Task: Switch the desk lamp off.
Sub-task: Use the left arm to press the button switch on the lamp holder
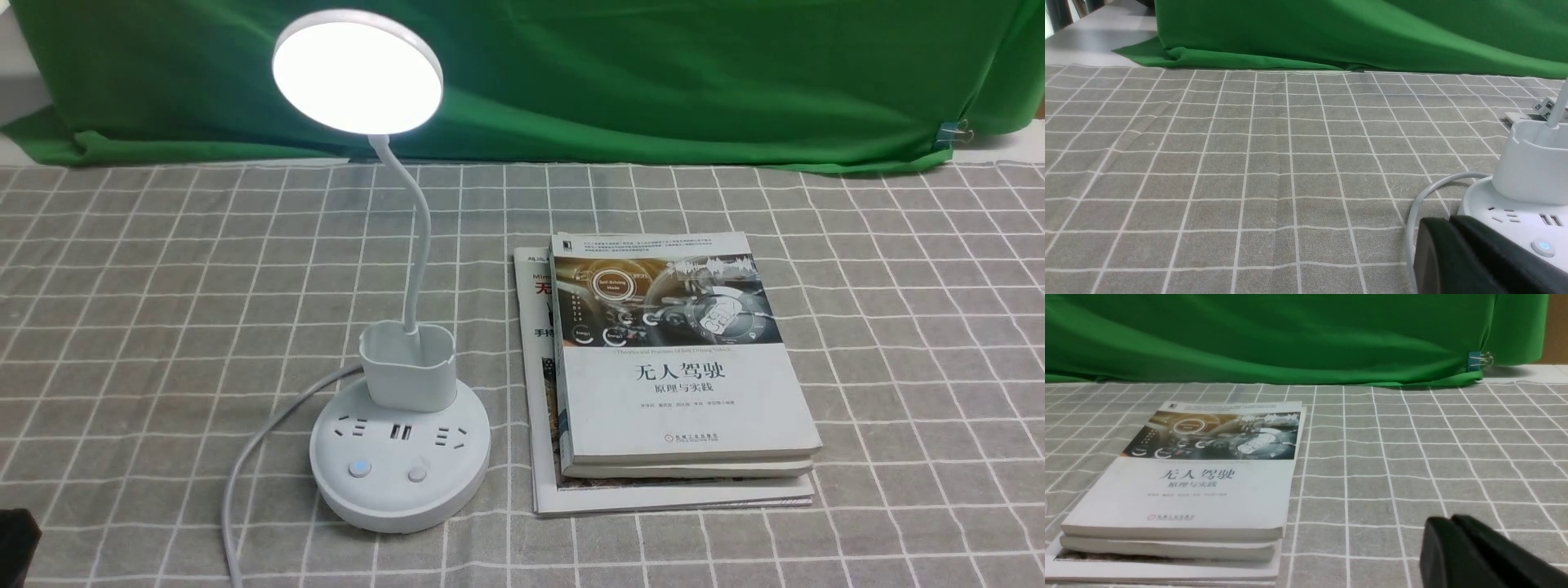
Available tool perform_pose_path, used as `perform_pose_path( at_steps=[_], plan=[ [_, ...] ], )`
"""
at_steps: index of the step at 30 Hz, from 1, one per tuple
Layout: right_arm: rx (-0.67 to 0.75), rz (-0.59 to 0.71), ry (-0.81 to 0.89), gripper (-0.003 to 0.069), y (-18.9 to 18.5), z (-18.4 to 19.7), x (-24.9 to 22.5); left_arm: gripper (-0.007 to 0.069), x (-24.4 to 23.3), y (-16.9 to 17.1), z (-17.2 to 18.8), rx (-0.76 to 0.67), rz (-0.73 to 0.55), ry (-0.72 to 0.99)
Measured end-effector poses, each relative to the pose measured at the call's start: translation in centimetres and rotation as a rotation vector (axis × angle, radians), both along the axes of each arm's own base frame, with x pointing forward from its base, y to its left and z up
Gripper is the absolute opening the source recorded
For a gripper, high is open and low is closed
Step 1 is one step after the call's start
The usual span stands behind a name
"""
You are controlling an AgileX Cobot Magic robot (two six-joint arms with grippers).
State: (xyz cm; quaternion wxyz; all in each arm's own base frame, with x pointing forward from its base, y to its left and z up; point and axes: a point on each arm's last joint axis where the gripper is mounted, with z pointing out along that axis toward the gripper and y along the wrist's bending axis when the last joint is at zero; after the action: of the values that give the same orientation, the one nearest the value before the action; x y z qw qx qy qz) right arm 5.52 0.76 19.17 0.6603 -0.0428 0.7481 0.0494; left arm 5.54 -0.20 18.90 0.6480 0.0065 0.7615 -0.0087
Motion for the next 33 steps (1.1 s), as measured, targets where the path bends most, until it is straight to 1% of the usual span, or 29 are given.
perform_pose_path(
  at_steps=[20, 23, 27, 29, 31, 33],
  plan=[
    [-0.001, 0.0, 0.0, 0.0036, 0.0, 0.0, 0.0, 0.0001, 0.0, 0.0, 0.0, 0.001, 0.0, -0.001],
    [-0.001, 0.0, 0.0, 0.0036, 0.0, 0.0, 0.0, 0.0001, 0.0, 0.0, 0.2, -0.022, 0.0, -0.016],
    [-0.001, 0.0, 0.0, 0.0036, 0.0, 0.0, 0.0, 0.0001, 0.1, -0.2, 0.7, -0.18, 0.0, -0.067],
    [-0.001, 0.0, 0.0, 0.0036, 0.0, 0.0, 0.0, 0.0001, 0.1, -0.2, 1.3, -0.363, 0.009, -0.125],
    [-0.001, 0.0, 0.0, 0.0036, 0.0, 0.0, 0.0, 0.0001, 0.1, -0.1, 1.7, -0.478, 0.022, -0.171],
    [-0.001, 0.0, 0.0, 0.0036, 0.0, 0.0, 0.0, 0.0001, 0.1, 0.1, 2.0, -0.548, 0.033, -0.203]
  ],
)
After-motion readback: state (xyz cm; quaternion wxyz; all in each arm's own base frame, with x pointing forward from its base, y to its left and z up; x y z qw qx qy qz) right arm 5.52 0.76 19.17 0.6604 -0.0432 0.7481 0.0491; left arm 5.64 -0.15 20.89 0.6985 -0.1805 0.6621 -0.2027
